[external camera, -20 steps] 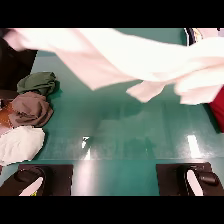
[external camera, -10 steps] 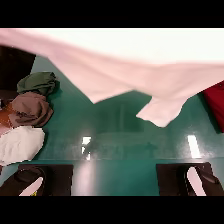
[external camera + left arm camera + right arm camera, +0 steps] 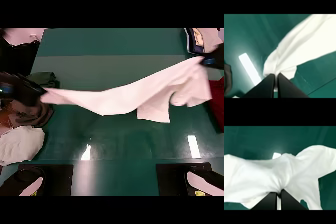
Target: Fold the shirts.
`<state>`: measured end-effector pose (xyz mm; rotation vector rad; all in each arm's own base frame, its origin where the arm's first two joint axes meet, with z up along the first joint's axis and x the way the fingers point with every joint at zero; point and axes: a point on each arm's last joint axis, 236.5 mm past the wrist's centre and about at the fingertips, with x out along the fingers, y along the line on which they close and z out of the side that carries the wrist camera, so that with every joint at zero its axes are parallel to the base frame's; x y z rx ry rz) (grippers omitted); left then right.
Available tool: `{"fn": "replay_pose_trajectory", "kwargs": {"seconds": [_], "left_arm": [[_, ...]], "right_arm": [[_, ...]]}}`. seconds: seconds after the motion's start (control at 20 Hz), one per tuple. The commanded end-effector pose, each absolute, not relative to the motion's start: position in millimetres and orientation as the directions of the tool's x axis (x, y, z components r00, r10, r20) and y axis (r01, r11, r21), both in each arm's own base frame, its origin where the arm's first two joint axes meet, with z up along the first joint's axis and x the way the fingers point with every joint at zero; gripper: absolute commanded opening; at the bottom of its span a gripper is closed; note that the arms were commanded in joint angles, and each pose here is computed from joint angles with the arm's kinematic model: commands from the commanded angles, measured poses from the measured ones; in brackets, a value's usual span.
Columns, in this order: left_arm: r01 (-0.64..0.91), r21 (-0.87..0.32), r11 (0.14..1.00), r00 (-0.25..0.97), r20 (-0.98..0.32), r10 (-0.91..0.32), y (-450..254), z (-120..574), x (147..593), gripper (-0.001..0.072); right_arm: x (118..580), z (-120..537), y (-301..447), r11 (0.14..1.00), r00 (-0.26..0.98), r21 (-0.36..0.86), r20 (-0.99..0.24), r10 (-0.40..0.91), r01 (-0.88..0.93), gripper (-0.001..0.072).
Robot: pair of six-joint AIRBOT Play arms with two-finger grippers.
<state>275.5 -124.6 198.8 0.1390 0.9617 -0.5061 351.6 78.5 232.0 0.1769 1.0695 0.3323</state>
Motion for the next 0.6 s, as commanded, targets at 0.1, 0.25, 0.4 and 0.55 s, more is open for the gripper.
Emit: {"fn": "replay_pose_trajectory", "kwargs": {"seconds": [0.1, 0.25, 0.4, 0.55], "left_arm": [[0.374, -0.143, 0.916, 0.429, -0.849, -0.308, -122, 93, 297, 0.0028], [0.321, -0.173, 0.931, 0.438, -0.845, -0.307, -122, 82, 301, 0.0028], [0.321, -0.181, 0.93, 0.435, -0.844, -0.315, -124, 83, 300, 0.0028], [0.321, -0.181, 0.929, 0.434, -0.844, -0.314, -124, 83, 300, 0.0028]], "right_arm": [[447, 114, 119, 0.946, 0.326, 0.237, -0.896, 0.301, -0.223, 0.002], [497, 80, 122, 0.952, 0.401, 0.238, -0.866, 0.298, -0.194, 0.0021], [542, 79, 120, 0.956, 0.538, 0.236, -0.79, 0.293, -0.175, 0.0037], [558, 100, 103, 0.961, 0.607, 0.232, -0.745, 0.276, -0.153, 0.063]]}}
